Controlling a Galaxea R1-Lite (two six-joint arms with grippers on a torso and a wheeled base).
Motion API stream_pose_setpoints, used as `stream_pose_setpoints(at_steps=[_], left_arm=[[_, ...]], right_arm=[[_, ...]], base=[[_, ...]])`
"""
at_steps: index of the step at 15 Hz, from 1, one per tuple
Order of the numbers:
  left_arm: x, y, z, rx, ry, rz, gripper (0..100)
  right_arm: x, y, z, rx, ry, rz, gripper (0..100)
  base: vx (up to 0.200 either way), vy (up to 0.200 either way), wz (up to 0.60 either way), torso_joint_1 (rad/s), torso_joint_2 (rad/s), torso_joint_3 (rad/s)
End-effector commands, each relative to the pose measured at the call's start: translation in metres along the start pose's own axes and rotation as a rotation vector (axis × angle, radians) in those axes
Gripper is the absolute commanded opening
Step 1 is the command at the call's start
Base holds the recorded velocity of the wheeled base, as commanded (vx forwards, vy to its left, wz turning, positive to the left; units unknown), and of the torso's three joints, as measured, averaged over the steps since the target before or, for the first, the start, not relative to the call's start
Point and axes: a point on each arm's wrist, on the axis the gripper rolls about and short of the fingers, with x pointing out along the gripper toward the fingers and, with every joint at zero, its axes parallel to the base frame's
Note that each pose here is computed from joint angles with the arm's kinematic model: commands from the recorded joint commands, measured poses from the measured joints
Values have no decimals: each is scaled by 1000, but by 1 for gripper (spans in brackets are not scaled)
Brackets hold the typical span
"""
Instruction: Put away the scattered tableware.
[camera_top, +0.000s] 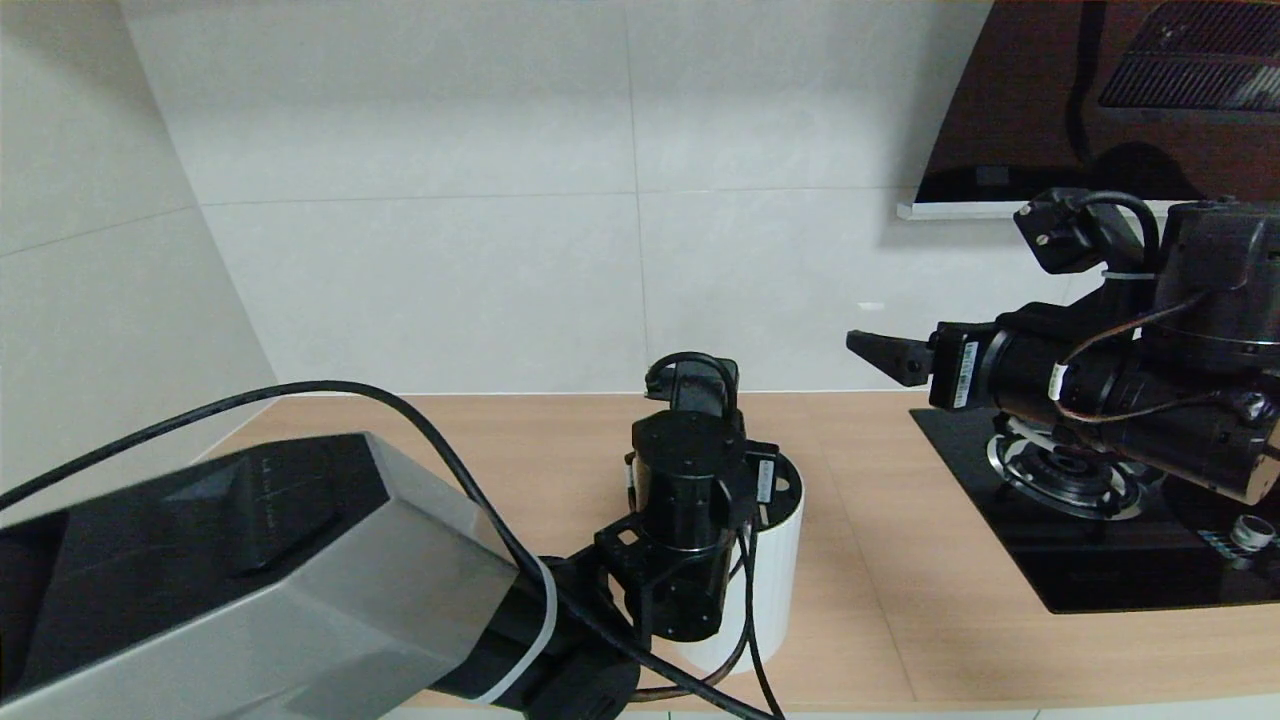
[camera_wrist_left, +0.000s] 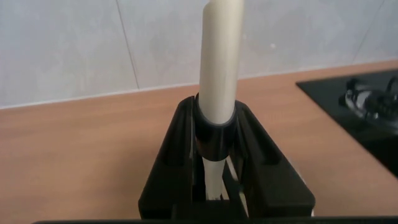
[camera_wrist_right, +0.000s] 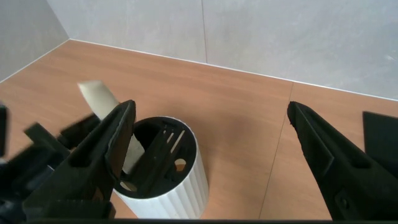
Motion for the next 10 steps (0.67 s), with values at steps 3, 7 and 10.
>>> stream_pose_setpoints(at_steps=[3, 7, 10], left_arm=[[0, -2, -17, 21, 36, -4, 0], [-1, -3, -16, 20, 36, -7, 0], [-1, -3, -16, 20, 36, -5, 0]], right_arm=[[1, 0, -1, -1, 5, 1, 100], [3, 0, -2, -1, 8, -1, 100], [3, 0, -2, -1, 8, 0, 100]], base=[[0, 0, 0, 0, 0, 0], [0, 0, 0, 0, 0, 0], [0, 0, 0, 0, 0, 0]])
